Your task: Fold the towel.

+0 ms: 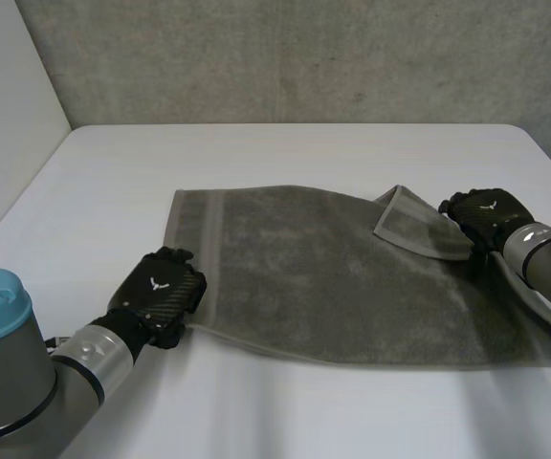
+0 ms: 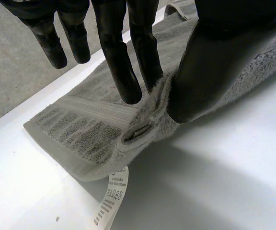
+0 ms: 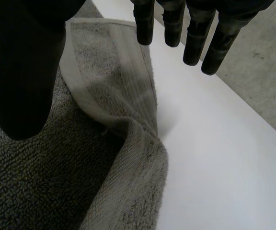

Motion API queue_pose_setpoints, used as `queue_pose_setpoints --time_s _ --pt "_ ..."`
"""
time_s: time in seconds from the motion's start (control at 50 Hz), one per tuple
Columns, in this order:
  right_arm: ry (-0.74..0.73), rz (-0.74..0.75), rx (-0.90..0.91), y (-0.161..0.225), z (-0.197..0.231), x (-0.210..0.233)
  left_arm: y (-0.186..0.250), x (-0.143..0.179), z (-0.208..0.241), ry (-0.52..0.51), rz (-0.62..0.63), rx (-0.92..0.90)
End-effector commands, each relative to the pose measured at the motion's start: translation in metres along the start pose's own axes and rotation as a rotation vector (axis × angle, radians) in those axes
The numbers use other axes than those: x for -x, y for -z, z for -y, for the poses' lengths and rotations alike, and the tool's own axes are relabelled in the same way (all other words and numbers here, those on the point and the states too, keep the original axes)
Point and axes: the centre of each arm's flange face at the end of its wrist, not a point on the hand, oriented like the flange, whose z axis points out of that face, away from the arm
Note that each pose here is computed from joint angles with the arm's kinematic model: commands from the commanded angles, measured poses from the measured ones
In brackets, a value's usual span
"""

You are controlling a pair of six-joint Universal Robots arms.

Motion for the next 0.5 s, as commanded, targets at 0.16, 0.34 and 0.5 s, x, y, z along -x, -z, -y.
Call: queue_pose_setpoints --time_s 0.16,0.34,0.5 --pt "0.119 -0.04 -0.022 -0.041 -0.016 -0.009 0.0 0.0 -0.002 0.003 -0.002 0.006" --pt "0.122 -0.3 -0.117 -0.066 0.008 -0.051 -0.001 0.0 -0.002 0.003 0.0 0.009" --pt "0.053 -0.514 -0.09 -0.082 -0.006 -0.103 -0.001 0.001 -0.003 0.004 0.003 0.01"
